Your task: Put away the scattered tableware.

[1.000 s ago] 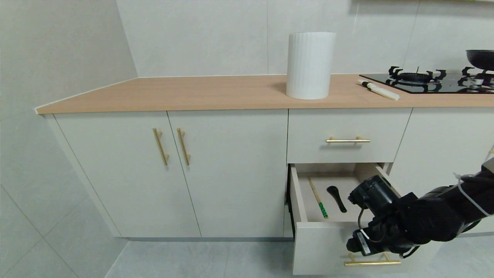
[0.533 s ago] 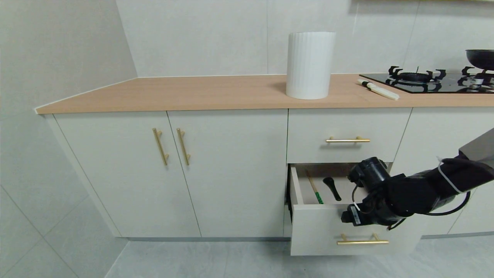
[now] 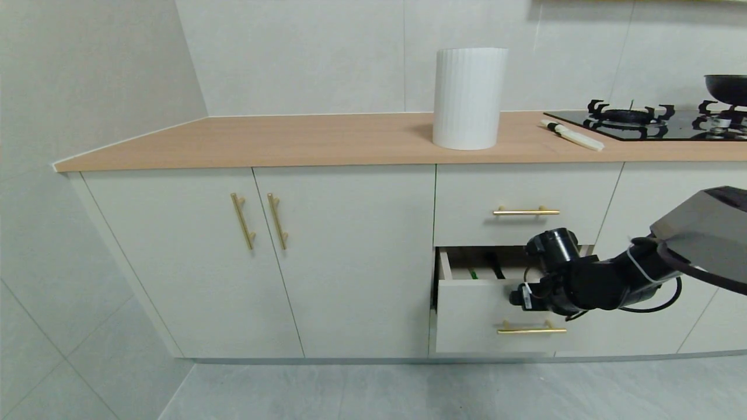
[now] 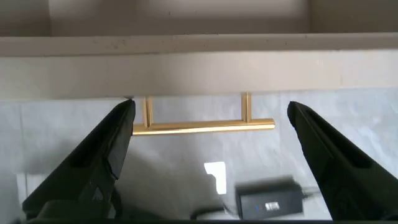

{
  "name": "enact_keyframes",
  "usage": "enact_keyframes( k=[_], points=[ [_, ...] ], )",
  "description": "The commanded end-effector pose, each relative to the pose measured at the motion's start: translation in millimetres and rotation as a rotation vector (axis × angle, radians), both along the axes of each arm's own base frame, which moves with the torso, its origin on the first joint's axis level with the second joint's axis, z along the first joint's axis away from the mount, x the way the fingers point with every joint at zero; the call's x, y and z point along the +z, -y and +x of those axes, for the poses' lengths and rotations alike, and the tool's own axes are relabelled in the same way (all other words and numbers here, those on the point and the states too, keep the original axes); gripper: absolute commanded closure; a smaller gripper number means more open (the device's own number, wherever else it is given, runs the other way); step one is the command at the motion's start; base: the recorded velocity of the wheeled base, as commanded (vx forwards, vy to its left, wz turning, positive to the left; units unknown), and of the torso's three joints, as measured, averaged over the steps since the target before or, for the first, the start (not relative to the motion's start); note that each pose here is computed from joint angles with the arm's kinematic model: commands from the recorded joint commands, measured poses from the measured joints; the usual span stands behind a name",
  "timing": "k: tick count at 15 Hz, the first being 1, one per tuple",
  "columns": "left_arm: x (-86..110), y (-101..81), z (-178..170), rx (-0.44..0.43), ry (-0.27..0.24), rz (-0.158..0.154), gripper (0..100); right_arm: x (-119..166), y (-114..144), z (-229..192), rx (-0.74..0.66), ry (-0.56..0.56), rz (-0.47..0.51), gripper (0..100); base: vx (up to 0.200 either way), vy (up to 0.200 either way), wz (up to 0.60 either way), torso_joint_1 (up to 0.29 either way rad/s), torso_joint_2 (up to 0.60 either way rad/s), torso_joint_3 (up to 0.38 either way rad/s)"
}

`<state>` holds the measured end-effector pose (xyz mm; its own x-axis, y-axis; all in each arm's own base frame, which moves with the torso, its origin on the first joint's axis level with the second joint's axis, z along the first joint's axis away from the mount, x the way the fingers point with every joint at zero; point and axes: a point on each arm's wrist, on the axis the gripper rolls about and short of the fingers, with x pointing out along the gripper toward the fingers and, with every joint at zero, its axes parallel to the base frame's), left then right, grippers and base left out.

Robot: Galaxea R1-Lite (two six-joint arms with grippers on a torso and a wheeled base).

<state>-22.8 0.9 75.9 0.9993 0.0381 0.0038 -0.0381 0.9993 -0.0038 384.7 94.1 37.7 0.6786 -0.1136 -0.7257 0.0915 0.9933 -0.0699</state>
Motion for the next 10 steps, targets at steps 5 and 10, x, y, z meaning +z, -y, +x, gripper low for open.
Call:
enact_keyframes(
  k=[5, 10],
  points=[
    [0.1, 0.0, 0.0, 0.000, 0.001, 0.001, 0, -48.1, 13.7, 29.1, -0.052, 0.153, 0.035, 0, 0.000, 0.000, 0.00, 0.000, 0.00, 0.000],
    [0.1, 0.0, 0.0, 0.000, 0.001, 0.001, 0, -55.1, 12.2, 37.9, -0.064, 0.272, 0.056, 0, 0.000, 0.000, 0.00, 0.000, 0.00, 0.000]
  ],
)
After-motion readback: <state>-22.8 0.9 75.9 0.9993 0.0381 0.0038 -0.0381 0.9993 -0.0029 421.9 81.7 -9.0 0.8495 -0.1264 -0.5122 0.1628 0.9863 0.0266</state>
